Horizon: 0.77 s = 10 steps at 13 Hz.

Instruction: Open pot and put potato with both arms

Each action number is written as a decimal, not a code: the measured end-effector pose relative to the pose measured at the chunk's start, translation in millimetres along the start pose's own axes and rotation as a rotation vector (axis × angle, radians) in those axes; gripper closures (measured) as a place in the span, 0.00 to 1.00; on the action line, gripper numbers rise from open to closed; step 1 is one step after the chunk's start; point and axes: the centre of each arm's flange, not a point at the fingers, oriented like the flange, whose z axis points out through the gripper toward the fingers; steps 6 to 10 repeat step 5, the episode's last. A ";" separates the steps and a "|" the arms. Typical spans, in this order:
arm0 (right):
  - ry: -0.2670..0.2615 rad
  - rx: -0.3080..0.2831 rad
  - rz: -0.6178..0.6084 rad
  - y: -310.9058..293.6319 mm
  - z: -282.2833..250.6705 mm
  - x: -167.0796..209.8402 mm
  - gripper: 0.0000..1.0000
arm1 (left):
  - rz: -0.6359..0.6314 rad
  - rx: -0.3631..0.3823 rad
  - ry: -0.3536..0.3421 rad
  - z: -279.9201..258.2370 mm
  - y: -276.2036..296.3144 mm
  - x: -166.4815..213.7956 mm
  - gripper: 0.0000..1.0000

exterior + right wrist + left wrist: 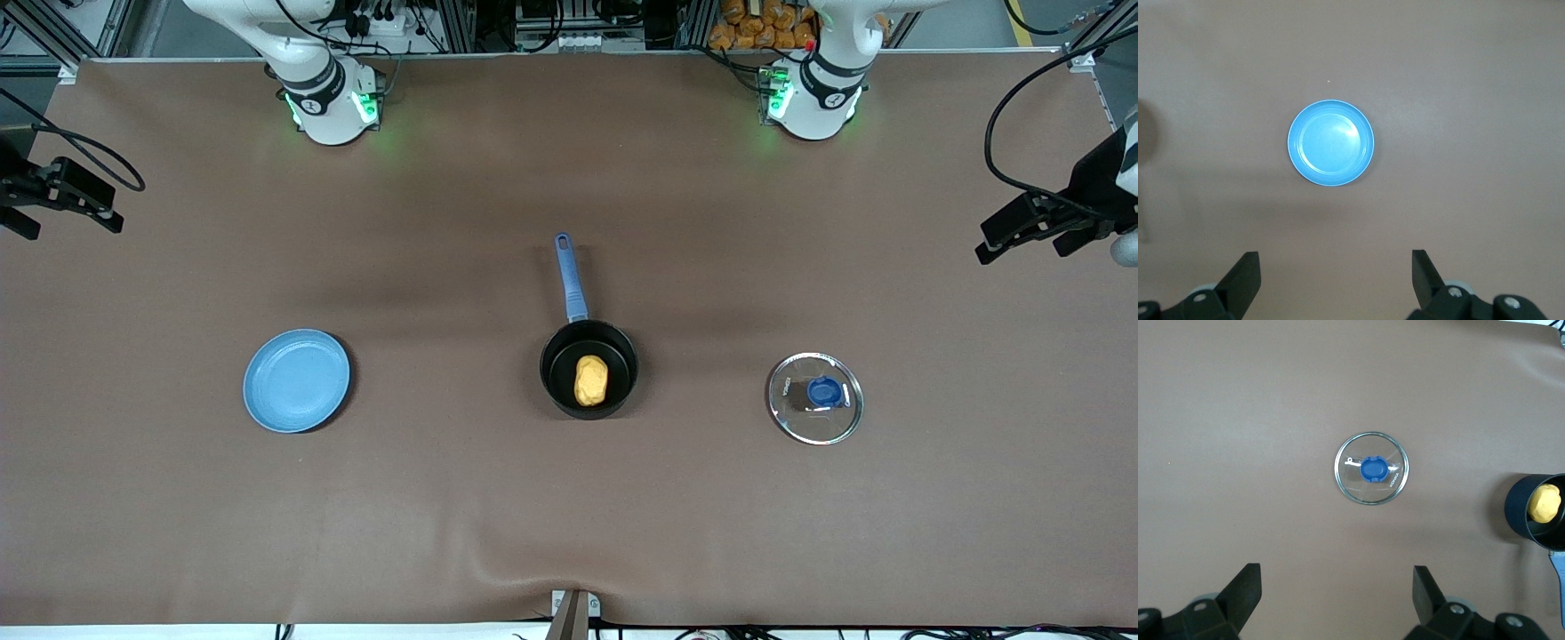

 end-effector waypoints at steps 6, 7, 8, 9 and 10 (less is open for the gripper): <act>0.000 0.002 -0.006 -3.7 0.0 0.5 0.00 | -0.006 0.000 0.005 -2.8 -3.3 -0.9 0.00; 0.000 0.002 -0.006 -3.7 0.0 0.5 0.00 | -0.006 0.000 0.005 -2.8 -3.3 -0.9 0.00; 0.000 0.002 -0.006 -3.7 0.0 0.5 0.00 | -0.006 0.000 0.005 -2.8 -3.3 -0.9 0.00; 0.000 0.002 -0.006 -3.7 0.0 0.5 0.00 | -0.006 0.000 0.005 -2.8 -3.3 -0.9 0.00; 0.000 0.002 -0.006 -3.7 0.0 0.5 0.00 | -0.006 0.000 0.005 -2.8 -3.3 -0.9 0.00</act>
